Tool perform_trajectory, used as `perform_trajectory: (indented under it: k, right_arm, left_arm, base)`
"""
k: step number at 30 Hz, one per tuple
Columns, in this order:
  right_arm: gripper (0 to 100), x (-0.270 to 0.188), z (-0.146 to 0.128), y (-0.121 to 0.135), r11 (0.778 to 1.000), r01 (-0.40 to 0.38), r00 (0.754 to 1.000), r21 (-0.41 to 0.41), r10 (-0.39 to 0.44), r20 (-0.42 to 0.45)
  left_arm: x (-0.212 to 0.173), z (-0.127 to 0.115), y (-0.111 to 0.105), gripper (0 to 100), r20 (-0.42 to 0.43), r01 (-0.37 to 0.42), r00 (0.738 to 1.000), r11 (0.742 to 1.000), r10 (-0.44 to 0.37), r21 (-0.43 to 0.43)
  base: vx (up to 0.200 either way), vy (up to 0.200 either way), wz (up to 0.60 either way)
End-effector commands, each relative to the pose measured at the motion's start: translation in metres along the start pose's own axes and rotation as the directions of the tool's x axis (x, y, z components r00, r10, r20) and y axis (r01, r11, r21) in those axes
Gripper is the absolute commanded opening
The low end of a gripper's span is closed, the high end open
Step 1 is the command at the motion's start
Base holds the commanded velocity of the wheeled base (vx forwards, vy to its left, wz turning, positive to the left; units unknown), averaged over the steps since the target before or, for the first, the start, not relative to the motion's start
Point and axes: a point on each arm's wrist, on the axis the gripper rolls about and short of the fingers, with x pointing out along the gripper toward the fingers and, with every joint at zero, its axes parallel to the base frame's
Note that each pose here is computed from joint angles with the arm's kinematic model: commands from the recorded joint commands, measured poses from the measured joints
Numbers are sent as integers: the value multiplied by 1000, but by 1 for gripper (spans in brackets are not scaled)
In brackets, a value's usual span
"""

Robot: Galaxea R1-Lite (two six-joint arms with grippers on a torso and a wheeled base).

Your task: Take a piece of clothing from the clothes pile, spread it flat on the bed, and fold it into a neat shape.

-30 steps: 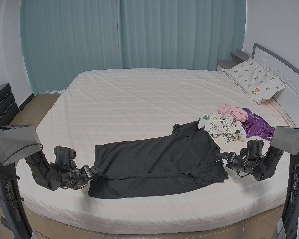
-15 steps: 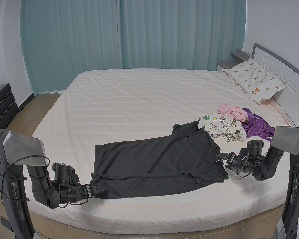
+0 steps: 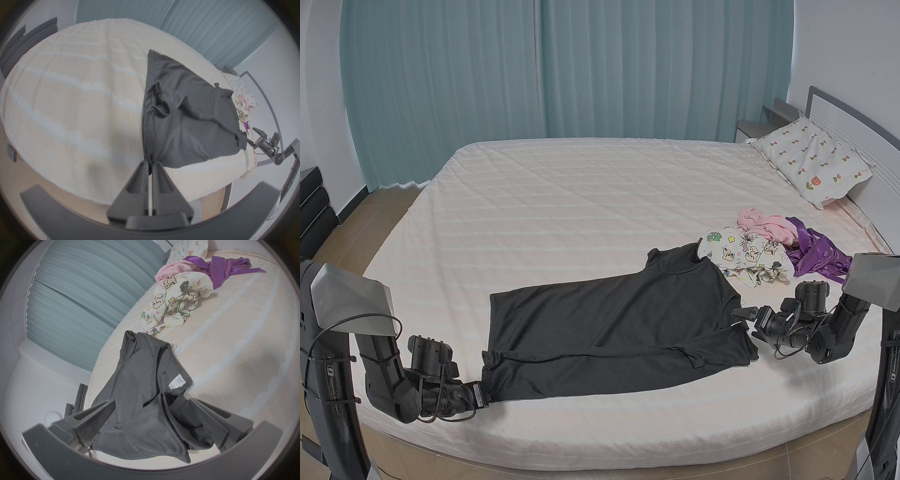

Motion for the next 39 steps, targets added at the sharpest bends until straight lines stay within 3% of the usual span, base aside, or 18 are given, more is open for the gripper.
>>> perform_trajectory:
  k: [1, 12, 13, 21, 24, 29, 32, 39]
  right_arm:
    - [100, 0, 0, 0, 1000, -1, 1000, 0, 1, 0]
    - [100, 0, 0, 0, 1000, -1, 1000, -1, 1, 1]
    - [100, 0, 0, 0, 1000, -1, 1000, -1, 1, 1]
    - [100, 0, 0, 0, 1000, -1, 1000, -1, 1, 1]
    - [100, 0, 0, 0, 1000, -1, 1000, -1, 1, 1]
    - [100, 0, 0, 0, 1000, -1, 1000, -1, 1, 1]
    - [100, 0, 0, 0, 1000, -1, 1000, -1, 1, 1]
    - [100, 0, 0, 0, 1000, -1, 1000, -1, 1, 1]
  left_arm:
    - [-8, 0, -1, 0, -14, -9, 1000, 1000, 9, 7]
    - [-15, 4, -2, 0, -69, -36, 997, 999, 36, 6]
    - [-15, 4, -2, 100, -72, -37, 997, 999, 38, 5]
    - [-20, 10, -2, 100, -40, -28, 999, 1000, 28, -3]
    - [-28, 24, -6, 100, 18, 1, 1000, 1000, 0, -25]
    - [-18, 38, -28, 100, 68, 61, 996, 985, -51, -158]
    - [-13, 42, -53, 100, 92, 117, 991, 958, -96, -263]
    - [4, 48, -61, 100, 128, 74, 991, 950, -37, -303]
  base:
    - [0, 0, 0]
    - [0, 0, 0]
    - [0, 0, 0]
    - [0, 0, 0]
    - [0, 0, 0]
    - [0, 0, 0]
    - [0, 0, 0]
    - [0, 0, 0]
